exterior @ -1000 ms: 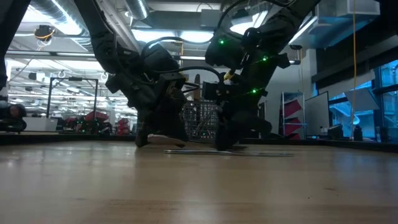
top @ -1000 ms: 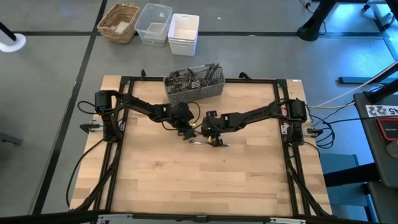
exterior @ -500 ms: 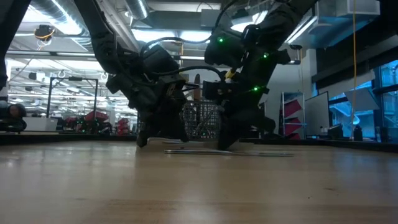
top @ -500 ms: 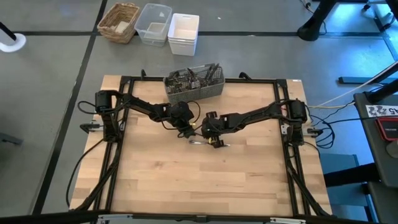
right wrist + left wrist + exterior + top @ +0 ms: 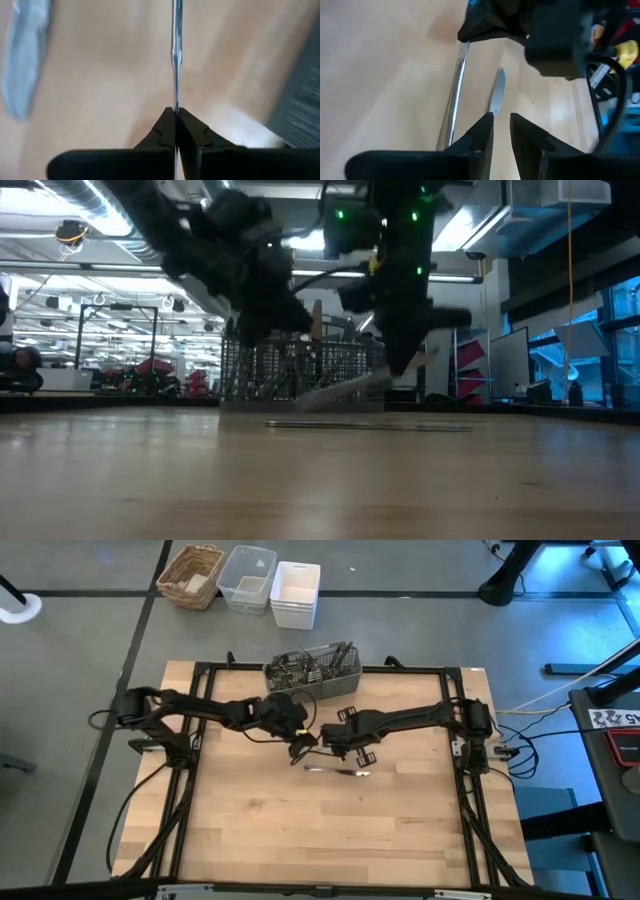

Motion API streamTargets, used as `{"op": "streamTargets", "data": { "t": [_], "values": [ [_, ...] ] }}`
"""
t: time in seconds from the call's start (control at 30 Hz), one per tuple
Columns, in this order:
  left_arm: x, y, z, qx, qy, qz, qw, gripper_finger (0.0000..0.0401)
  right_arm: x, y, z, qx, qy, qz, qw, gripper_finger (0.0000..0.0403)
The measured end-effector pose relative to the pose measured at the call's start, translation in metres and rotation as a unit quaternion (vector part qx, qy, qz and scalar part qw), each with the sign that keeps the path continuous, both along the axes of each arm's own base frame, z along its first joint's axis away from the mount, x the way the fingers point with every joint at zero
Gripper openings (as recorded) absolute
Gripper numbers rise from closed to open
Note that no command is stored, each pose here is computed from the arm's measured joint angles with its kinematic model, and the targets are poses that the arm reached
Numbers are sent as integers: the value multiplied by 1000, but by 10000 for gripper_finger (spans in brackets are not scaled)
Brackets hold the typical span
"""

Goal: Sort silverware
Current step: Put the silver knife into the silverware rack

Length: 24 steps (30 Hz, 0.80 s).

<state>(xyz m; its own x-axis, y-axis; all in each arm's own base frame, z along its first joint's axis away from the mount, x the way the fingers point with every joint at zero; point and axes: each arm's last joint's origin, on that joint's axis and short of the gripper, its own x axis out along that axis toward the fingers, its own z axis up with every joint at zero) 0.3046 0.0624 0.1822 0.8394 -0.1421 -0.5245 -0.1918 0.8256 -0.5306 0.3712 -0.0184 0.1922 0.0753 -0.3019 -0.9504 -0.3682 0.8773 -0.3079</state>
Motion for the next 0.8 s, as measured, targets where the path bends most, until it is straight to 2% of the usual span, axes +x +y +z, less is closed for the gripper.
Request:
{"op": "streamTargets", "data": {
  "t": [0.13,0.33,0.57,0.7,0.8],
  "values": [
    [-12,0,21,58,-4,26,998,56,1,-3,30,-51,30,13,998,3],
    [-40,-2,44,110,30,61,992,56,3,-8,83,-145,42,40,988,2],
    [-67,-7,64,133,54,92,985,56,2,-31,136,-259,50,65,962,3],
    [-79,-9,67,139,55,104,983,56,-2,-58,158,-324,62,48,943,4],
    [-85,-10,63,131,58,115,983,56,-7,-85,169,-340,60,14,938,4]
  ]
}}
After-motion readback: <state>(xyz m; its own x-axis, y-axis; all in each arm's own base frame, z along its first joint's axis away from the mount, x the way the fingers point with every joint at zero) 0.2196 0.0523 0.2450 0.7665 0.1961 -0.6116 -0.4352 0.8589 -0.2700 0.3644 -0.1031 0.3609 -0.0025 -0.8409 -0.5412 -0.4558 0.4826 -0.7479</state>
